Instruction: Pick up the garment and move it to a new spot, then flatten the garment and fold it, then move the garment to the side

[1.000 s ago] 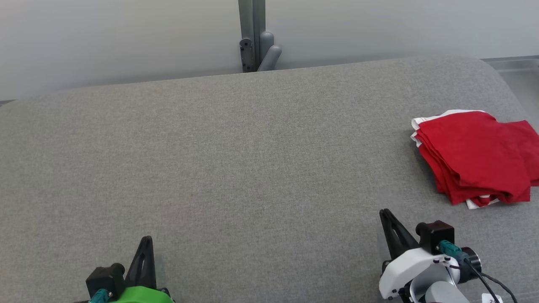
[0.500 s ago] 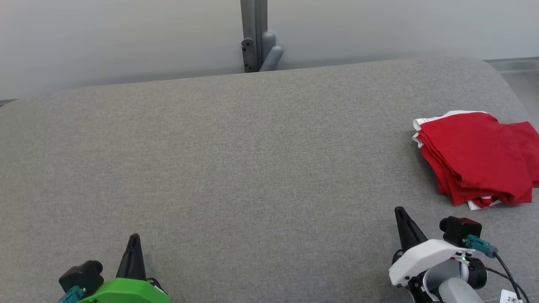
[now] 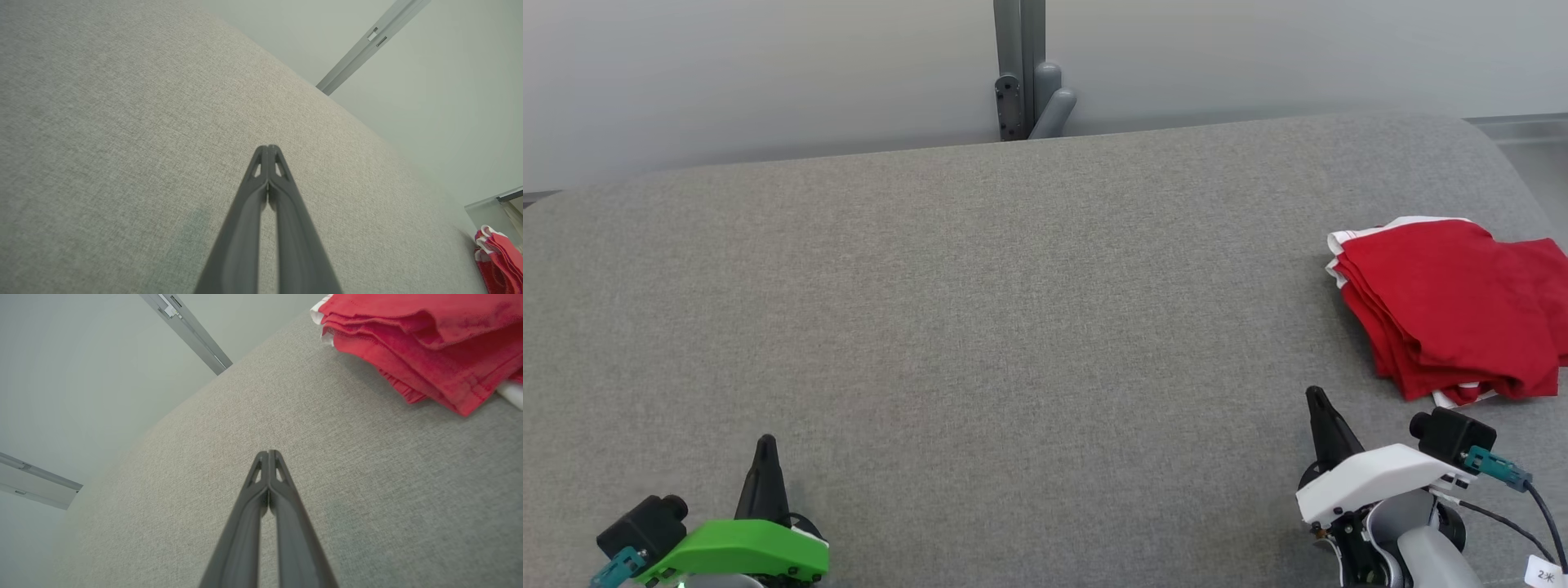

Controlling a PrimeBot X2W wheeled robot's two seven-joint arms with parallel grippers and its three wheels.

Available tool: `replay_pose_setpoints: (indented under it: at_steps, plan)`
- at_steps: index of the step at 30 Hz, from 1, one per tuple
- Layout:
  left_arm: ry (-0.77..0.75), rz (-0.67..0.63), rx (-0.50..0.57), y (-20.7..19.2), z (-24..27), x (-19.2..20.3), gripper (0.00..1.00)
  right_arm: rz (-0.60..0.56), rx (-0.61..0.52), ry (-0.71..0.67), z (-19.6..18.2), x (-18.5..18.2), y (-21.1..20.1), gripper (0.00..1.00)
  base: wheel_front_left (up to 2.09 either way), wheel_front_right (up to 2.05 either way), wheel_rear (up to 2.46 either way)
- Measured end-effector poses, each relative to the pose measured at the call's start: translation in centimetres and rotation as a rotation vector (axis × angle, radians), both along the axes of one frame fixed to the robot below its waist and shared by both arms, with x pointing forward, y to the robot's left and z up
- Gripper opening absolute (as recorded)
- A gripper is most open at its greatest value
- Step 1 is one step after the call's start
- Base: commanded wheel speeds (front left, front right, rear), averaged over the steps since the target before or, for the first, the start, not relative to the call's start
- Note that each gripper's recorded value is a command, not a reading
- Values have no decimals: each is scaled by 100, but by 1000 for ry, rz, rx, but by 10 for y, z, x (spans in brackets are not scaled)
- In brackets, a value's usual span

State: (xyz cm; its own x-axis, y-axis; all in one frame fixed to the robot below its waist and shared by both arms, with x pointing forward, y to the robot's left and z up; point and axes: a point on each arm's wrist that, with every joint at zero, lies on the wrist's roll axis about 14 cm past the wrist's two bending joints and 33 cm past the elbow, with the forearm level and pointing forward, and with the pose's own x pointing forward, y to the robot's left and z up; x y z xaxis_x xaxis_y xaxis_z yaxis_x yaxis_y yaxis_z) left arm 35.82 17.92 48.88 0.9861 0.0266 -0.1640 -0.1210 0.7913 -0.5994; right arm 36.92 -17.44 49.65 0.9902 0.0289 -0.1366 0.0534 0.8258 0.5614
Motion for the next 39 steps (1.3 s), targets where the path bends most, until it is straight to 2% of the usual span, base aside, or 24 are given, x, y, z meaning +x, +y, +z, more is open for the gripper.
replay_pose_setpoints:
  at_steps: [18, 39]
  plan:
    - [-25, 50, -235, 7, 16, 9, 0, -61, 247, 0, 8, 5, -10, 0, 0, 0, 0]
    - [-53, 76, -456, 12, 31, 17, 0, -93, 488, -25, 22, 13, -16, 0, 0, 0, 0]
